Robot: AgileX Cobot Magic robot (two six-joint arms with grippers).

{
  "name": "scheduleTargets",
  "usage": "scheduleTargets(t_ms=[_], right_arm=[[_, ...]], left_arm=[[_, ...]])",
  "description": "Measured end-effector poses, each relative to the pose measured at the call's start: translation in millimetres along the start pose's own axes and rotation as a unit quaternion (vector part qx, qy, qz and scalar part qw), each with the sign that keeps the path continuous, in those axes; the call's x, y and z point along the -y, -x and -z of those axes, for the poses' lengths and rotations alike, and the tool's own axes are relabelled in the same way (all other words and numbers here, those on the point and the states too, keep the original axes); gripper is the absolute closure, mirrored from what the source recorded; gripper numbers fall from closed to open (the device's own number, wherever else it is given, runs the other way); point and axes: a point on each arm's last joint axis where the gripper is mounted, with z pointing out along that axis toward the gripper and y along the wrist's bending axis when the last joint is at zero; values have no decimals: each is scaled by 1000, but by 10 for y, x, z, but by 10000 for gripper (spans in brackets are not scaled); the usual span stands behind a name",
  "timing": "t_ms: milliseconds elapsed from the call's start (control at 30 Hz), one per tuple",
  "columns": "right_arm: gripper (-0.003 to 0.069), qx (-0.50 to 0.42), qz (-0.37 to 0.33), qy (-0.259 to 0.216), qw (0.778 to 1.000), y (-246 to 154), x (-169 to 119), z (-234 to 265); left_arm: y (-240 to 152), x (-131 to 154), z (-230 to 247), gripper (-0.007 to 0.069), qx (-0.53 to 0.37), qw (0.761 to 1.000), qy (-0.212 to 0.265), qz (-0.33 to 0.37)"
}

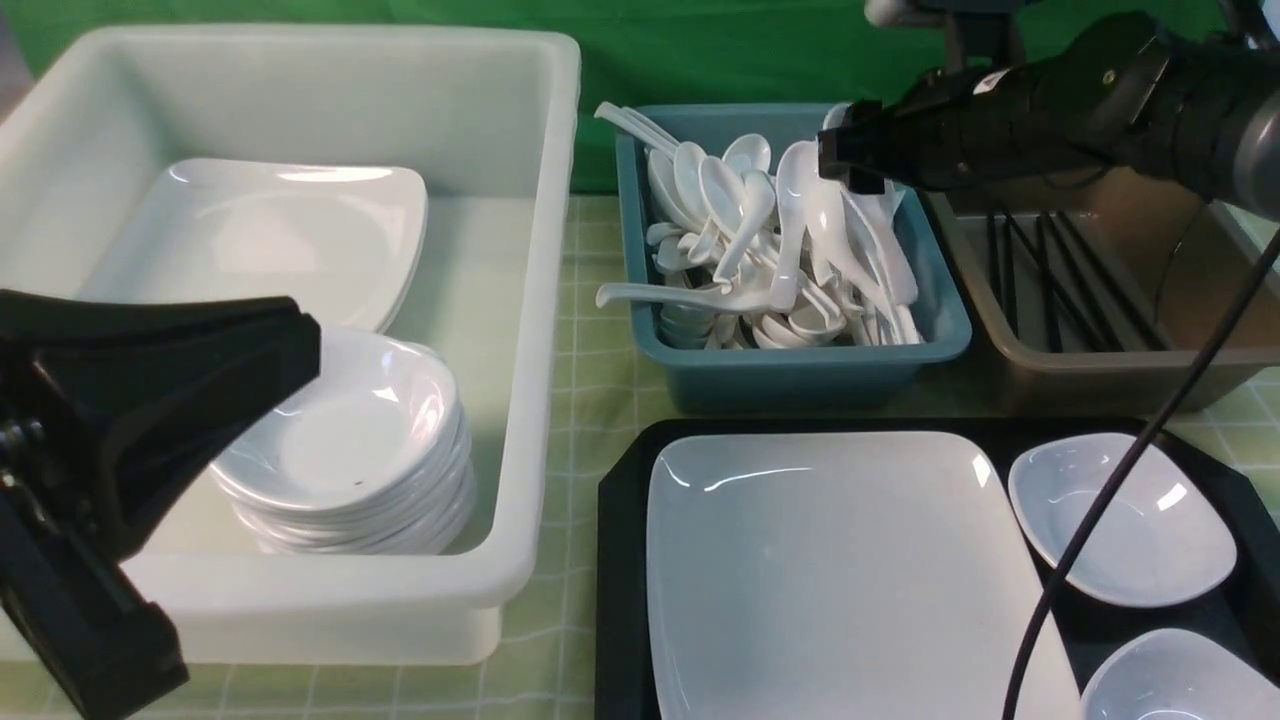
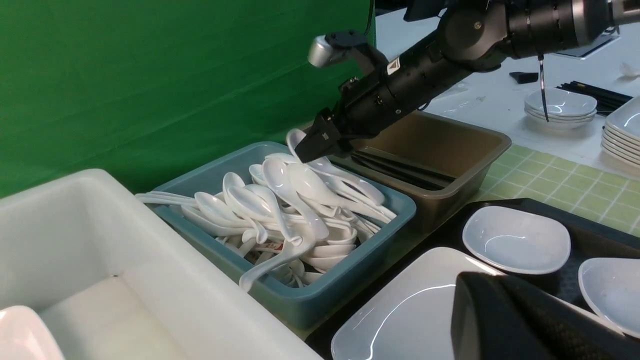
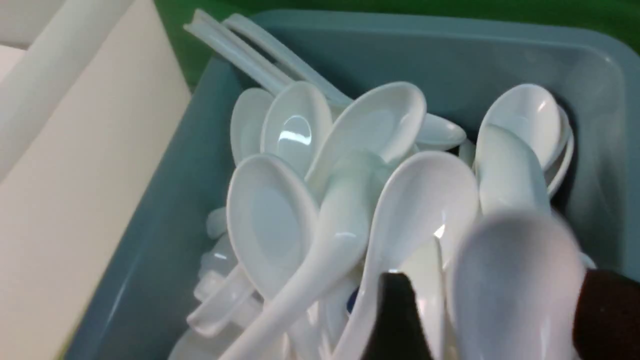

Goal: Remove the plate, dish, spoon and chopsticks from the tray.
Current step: Use the right arm to put the soup spoon into the small storage box in the middle, then use the right arm to grab a small plate from the dinner plate

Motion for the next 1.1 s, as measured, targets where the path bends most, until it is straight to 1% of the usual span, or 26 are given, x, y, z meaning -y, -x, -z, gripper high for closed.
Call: scheduleTargets(t_ms=[33, 67, 100, 200, 333, 367, 400, 500, 533, 567, 633, 767, 800, 833, 900, 1000, 1067, 1100], right_arm=[[162, 0, 5, -1, 1000, 9, -2, 18], [161, -7, 31, -4, 999, 66, -27, 164], [164, -12, 34, -3, 999, 65, -31, 183], [207, -32, 73, -13, 997, 194, -96, 616], [255, -76, 99, -33, 992, 189, -152, 1134], [265, -112, 105, -39, 987, 76, -192, 1376], [267, -138, 107, -40, 984, -34, -214, 1498], [262, -249, 104, -45, 962, -534, -261, 1747], [260, -257, 105, -46, 960, -573, -265, 1760], [235, -319, 97, -48, 942, -936, -272, 1868], [195, -368, 89, -50, 924, -1296, -273, 1947], [121, -435, 93, -47, 895, -1950, -277, 1969], [116, -440, 96, -45, 892, -2012, -284, 1962], [104, -458, 104, -40, 882, -2248, -290, 1929], [101, -463, 110, -37, 879, -2363, -297, 1901], [99, -455, 120, -31, 882, -2535, -303, 1801], [109, -455, 126, -32, 881, -2572, -295, 1746], [126, -455, 130, -33, 880, -2580, -289, 1717]], left_arm=[[0, 0, 0, 615, 0, 1000, 0, 0], [-1, -2, 0, 615, -1, 1000, 1, -3], [-2, -3, 0, 615, -1, 1000, 2, -5], [-4, -5, 0, 615, -2, 1000, 3, -9], [-5, -5, 0, 615, -3, 1000, 3, -10], [-8, -2, 0, 615, -5, 1000, 1, -10], [-12, 0, 0, 615, -6, 1000, 0, -10], [-19, 5, 0, 615, -10, 1000, -3, -10], [-20, 6, 0, 615, -11, 1000, -4, -10], [-22, 7, 0, 615, -12, 1000, -4, -10], [-22, 7, 0, 615, -12, 1000, -4, -10], [-23, 9, 0, 615, -13, 1000, -5, -10], [-23, 9, 0, 615, -13, 1000, -5, -10], [-24, 9, 0, 615, -13, 1000, -5, -10], [-24, 9, 0, 615, -13, 1000, -5, -10], [-30, 13, 1, 615, -16, 1000, -8, -10], [-32, 15, 1, 615, -17, 1000, -8, -10], [-35, 17, 1, 615, -19, 1000, -10, -10]])
